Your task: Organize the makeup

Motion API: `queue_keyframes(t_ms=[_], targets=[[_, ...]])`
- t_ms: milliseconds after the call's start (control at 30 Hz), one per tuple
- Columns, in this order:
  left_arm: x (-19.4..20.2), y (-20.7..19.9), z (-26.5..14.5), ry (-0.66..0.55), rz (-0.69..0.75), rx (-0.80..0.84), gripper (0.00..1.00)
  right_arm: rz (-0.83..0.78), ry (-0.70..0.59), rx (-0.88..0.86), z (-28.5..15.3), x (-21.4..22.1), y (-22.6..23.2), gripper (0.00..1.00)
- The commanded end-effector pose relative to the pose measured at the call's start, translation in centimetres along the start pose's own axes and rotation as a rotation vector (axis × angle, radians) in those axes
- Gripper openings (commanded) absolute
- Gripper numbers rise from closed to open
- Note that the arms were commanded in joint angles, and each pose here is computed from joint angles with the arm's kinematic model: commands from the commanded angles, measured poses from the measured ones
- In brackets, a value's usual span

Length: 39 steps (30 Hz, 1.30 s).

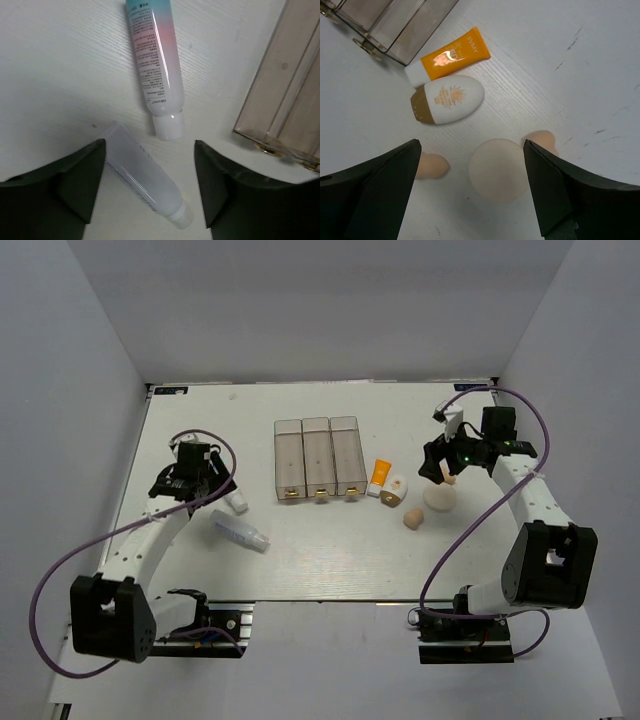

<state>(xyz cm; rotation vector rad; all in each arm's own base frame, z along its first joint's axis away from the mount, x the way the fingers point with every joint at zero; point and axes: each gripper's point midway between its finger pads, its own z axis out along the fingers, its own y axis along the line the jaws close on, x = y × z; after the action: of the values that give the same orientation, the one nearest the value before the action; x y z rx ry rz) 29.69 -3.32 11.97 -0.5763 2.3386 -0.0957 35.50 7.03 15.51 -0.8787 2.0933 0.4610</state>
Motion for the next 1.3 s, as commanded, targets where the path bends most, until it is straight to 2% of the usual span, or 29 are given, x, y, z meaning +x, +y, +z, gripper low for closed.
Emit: queue_keyframes(t_ms=[0,100,600,800,833,933,967,1100,1267], targets=[[-1.8,-0.2,1.0,-0.027,0.008,-0.044,0.85,0.016,-0.028,-0.050,0.1,0.1,1.5,0.89],[-2.0,-0.6,2.7,-0.009,0.012,-0.063,0.90,0.023,-0.031,-0.055,0.3,0.3,1.8,0.89],[-2.4,-1.9,10.6,0.097,0.103,-0.133,0.86,0.022,-0.041,-0.035,0.1,0.4,1.7,0.89],[-0.5,-1.2,11.9,0.159,0.128,-0.152,0.73,0.020,-0.043,-0.022,0.2,0.4,1.3,0.89],[-0.3,-1.2,12.0,0.164,0.129,-0.153,0.66,0.024,-0.040,-0.025,0.2,0.5,1.4,0.89],[-0.1,-1.1,12.2,0.170,0.126,-0.152,0.52,0.026,-0.039,-0.023,0.3,0.4,1.3,0.89],[-0.1,-1.2,12.2,0.171,0.128,-0.152,0.42,0.023,-0.041,-0.023,0.3,0.3,1.2,0.89],[-3.2,-3.3,11.3,0.103,0.108,-0.091,0.27,0.023,-0.037,-0.024,0.3,0.3,1.1,0.89],[-8.5,-9.0,7.6,-0.029,0.103,0.138,0.14,0.027,-0.034,-0.029,0.4,0.5,1.2,0.88]])
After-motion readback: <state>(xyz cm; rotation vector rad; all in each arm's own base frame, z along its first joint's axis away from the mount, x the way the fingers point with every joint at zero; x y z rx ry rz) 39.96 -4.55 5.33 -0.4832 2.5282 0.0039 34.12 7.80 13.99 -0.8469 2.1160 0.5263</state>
